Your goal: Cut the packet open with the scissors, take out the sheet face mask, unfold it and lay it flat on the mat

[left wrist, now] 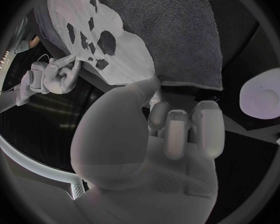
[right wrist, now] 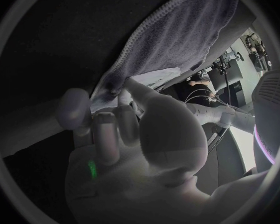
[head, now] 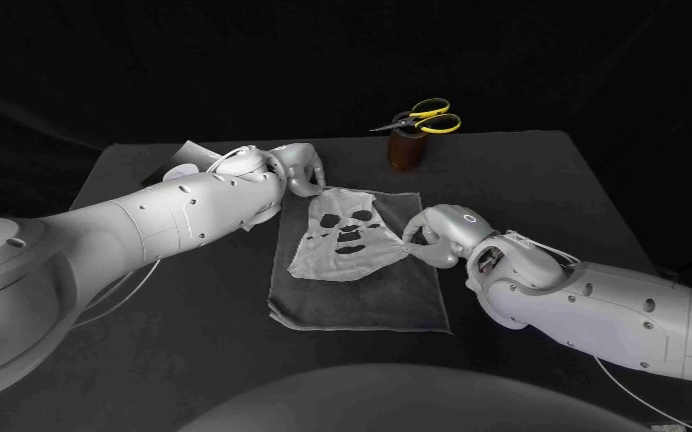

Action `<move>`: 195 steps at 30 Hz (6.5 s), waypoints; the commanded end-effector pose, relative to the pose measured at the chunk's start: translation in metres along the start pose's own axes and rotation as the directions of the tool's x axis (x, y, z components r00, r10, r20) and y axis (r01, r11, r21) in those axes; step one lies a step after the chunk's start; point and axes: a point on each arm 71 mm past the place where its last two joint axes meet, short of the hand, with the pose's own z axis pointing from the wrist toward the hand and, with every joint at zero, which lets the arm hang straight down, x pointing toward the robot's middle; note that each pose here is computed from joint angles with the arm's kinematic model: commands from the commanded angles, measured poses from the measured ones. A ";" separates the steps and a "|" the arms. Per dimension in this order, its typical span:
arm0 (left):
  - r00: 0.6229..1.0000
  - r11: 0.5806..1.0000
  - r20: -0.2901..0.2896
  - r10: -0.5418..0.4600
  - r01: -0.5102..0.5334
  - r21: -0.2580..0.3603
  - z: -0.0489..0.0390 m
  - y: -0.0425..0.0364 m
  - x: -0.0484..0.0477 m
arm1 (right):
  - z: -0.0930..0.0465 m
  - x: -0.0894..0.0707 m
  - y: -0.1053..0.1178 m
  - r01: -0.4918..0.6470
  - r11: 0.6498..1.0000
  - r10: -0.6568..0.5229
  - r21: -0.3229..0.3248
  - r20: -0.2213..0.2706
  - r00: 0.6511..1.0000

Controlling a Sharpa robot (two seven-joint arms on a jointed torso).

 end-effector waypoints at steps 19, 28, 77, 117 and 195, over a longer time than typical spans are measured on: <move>0.993 0.995 0.066 -0.101 0.100 0.008 -0.0040 0.0108 -0.0008 | -0.012 0.004 0.003 -0.238 0.965 0.249 -0.106 0.098 0.964; 0.971 0.978 0.129 -0.200 0.191 0.081 -0.0109 0.0086 -0.0083 | -0.012 -0.013 0.002 -0.319 0.938 0.337 -0.136 0.137 0.932; 0.983 0.968 -0.097 -0.154 0.170 0.184 -0.0427 -0.0007 0.0273 | 0.089 -0.022 0.022 -0.102 0.994 0.102 -0.032 -0.015 0.995; 0.985 0.983 -0.108 -0.134 0.145 0.110 -0.0403 0.0086 0.0300 | 0.087 -0.006 0.014 0.134 0.991 -0.134 -0.014 -0.012 0.991; 0.157 0.144 -0.034 -0.987 0.958 0.248 -0.0888 0.0344 0.0025 | 0.030 -0.059 -0.054 -0.913 0.407 0.909 -0.038 0.115 0.401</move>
